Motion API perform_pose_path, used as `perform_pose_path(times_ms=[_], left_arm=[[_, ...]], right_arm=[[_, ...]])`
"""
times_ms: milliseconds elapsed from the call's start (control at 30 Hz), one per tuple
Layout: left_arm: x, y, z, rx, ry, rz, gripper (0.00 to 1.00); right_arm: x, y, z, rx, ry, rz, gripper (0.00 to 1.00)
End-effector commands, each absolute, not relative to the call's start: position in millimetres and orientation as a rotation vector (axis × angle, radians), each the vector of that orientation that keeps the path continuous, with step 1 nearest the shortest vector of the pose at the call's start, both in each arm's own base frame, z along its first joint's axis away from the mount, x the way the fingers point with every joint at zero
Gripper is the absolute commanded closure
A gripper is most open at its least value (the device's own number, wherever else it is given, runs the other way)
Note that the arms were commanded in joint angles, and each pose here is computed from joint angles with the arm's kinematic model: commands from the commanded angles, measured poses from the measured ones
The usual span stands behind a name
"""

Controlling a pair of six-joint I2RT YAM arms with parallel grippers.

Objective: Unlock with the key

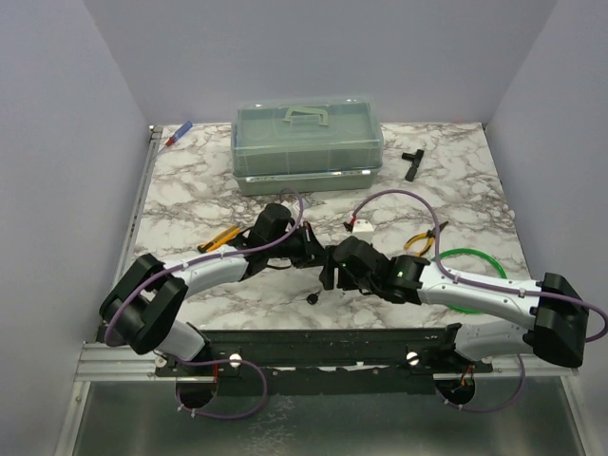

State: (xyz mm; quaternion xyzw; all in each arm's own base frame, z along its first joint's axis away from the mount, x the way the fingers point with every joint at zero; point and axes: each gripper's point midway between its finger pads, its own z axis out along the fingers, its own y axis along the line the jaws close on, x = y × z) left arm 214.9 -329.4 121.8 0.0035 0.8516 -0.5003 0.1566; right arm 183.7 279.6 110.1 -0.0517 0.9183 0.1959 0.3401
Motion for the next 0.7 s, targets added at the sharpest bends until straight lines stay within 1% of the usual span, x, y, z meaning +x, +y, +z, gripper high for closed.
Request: perform_pose_path(times_ms=[0,100,267,333,433,533,667], left_arm=[[229,-319,142,0.035,2.355,-1.328,1.00],[228,-319,155,0.059,2.315,-1.348,1.00],[224,-318,189,0.139,2.207,-1.390,1.00],[221,-318,203,0.178,2.163,-1.409,1.00],[217,-320,220,0.232,2.109,-1.442,1.00],[210,-321,237,0.291,2.055,-1.491,1.00],[203,-322,257,0.345,1.984,-1.534,1.00]], right_arm=[[185,266,133,-0.048,2.342,0.508,0.24],[178,277,146,-0.085,2.302,0.653,0.25],[166,296,190,-0.187,2.134,0.933,0.25],[163,301,203,-0.212,2.076,1.005,0.27],[162,307,216,-0.224,2.021,1.064,0.30],[162,309,223,-0.218,1.995,1.092,0.37],[157,312,237,-0.227,1.942,1.164,0.39]])
